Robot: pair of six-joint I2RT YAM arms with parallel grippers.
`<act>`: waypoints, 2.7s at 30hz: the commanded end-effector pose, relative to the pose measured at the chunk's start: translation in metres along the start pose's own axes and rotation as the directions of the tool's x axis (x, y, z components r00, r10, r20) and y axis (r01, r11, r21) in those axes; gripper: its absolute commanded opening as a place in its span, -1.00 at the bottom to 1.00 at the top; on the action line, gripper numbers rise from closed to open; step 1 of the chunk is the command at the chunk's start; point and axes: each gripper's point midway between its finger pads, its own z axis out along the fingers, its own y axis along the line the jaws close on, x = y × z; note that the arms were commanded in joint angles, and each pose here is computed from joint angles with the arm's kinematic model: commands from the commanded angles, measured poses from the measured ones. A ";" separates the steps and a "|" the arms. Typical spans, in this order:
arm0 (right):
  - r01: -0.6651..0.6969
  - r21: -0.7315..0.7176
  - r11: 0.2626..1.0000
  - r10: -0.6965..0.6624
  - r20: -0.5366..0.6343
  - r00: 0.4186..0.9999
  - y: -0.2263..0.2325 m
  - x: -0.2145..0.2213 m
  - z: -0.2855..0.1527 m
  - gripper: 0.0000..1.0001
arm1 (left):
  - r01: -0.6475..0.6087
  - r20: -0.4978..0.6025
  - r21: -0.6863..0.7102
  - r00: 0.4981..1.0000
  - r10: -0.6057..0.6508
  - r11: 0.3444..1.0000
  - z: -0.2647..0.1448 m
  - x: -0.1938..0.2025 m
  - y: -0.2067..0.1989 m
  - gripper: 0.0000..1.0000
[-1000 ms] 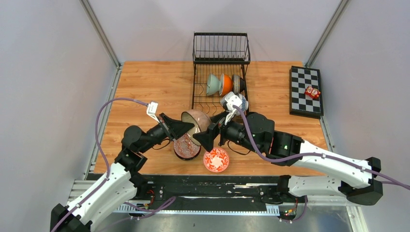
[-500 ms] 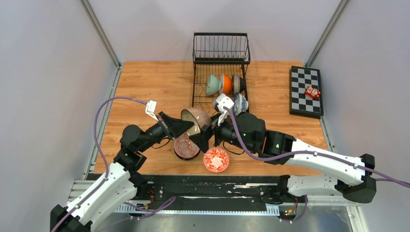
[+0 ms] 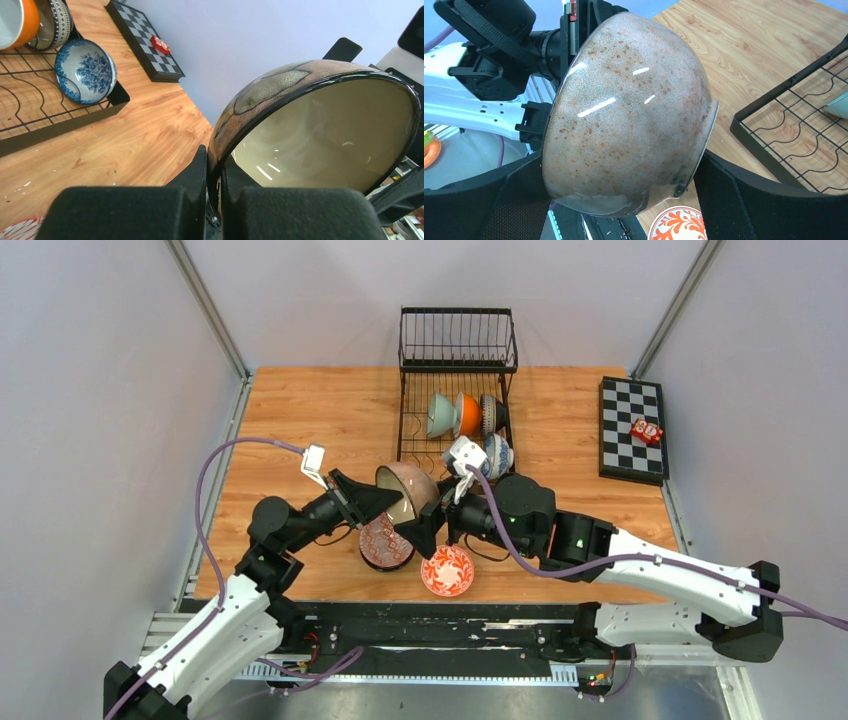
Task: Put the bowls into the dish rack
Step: Place the bowl in the dish rack.
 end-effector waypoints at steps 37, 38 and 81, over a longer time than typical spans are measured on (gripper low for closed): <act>0.000 -0.087 0.996 0.009 0.106 0.994 0.016 -0.024 -0.021 0.73 | -0.061 0.133 0.045 0.990 0.054 0.997 0.002 -0.038 -0.026 -1.00; 0.000 -0.088 0.996 0.009 0.106 0.994 0.016 -0.024 -0.021 0.74 | -0.061 0.133 0.048 0.990 0.054 0.997 0.002 -0.038 -0.027 -1.00; 0.020 -0.079 0.997 -0.012 0.101 0.995 0.017 -0.024 -0.007 -0.95 | -0.022 0.099 0.088 0.995 0.013 0.996 0.008 -0.030 -0.027 -1.00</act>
